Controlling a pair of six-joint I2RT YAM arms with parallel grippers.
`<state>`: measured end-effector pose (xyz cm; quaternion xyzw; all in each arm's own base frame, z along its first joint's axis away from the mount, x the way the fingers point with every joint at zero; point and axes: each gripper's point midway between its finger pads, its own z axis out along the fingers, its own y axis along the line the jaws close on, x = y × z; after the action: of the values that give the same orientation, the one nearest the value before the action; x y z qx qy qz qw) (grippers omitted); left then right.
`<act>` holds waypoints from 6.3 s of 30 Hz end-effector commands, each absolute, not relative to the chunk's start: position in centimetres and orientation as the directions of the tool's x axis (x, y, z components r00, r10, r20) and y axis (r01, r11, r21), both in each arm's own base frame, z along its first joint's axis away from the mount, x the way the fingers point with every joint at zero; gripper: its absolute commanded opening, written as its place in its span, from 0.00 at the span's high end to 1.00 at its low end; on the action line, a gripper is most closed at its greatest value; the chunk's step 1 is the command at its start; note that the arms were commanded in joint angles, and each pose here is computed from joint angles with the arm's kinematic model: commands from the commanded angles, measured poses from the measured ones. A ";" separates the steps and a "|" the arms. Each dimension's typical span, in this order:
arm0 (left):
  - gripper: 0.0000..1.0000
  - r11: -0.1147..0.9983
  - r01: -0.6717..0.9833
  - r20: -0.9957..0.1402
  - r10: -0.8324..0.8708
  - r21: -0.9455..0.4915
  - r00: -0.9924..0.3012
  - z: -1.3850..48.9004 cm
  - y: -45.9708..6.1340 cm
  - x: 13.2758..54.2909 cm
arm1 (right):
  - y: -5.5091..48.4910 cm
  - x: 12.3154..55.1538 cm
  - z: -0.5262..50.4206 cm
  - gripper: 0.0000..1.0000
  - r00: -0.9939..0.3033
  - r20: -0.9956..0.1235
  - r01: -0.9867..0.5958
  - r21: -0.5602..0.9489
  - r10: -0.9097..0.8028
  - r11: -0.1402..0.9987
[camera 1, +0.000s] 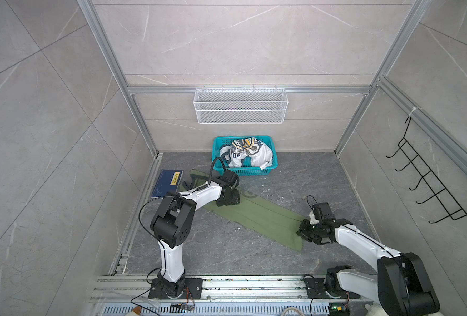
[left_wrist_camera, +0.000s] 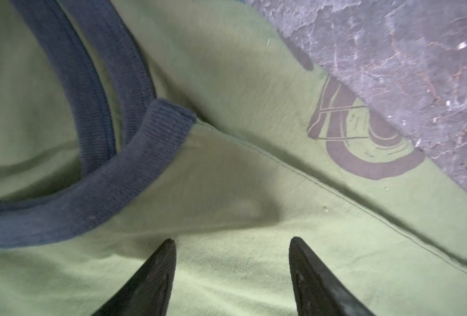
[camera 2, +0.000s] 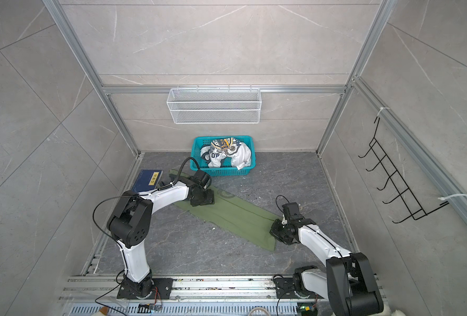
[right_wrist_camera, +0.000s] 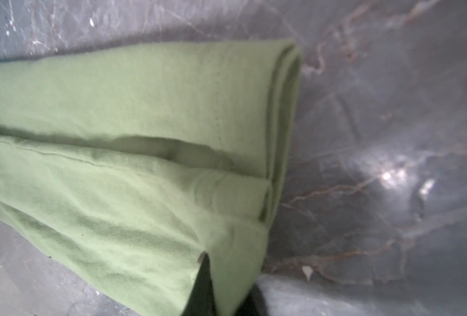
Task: Fold and stack tank tops
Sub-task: Fold the tank top at the center of the table, then smooth out the tank top at the center of the table, then rotate the tank top at the center of the table.
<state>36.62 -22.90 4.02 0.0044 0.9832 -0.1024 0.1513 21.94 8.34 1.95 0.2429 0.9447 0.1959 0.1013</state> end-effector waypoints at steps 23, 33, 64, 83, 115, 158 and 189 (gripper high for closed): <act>0.33 0.953 0.188 -0.269 0.121 -0.238 -0.956 2.6 -31.6 30.8 | 4.1 24.0 15.5 1.00 -0.923 -0.278 0.272 0.021 0.267 0.962; 0.34 0.918 0.145 -0.304 0.028 -0.369 -0.952 3.8 -33.2 29.3 | 9.8 26.9 18.9 1.00 -0.966 -0.253 0.074 -0.053 0.058 0.996; 0.33 0.920 -0.015 -0.485 -0.220 -0.391 -0.846 5.2 -23.5 27.5 | 30.5 34.2 11.0 1.00 -0.982 -0.132 -0.152 0.096 -0.139 0.984; 0.33 0.926 -0.057 -0.545 -0.269 -0.374 -0.794 6.9 -20.4 26.6 | 33.0 35.7 12.2 0.52 -0.968 -0.178 -0.205 0.158 -0.177 0.966; 0.44 0.966 0.043 -0.356 -0.052 -0.254 -0.933 5.1 -28.3 33.1 | 15.9 29.5 8.4 0.39 -0.942 -0.303 0.073 0.230 0.143 0.970; 1.00 0.973 0.135 -0.517 0.019 -0.188 -0.856 13.9 -24.6 37.0 | 15.6 28.8 6.2 0.36 -0.952 -0.264 0.087 0.243 0.152 0.966; 0.43 0.951 -0.125 -0.386 -0.232 -0.283 -0.893 6.2 -20.1 32.8 | 25.0 38.3 3.7 0.30 -0.931 -0.304 -0.248 0.122 -0.202 0.961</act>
<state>31.48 -19.97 6.81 -0.0763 0.9688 -0.1118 0.2074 38.73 25.68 4.39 -0.0988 0.9756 0.1161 0.1579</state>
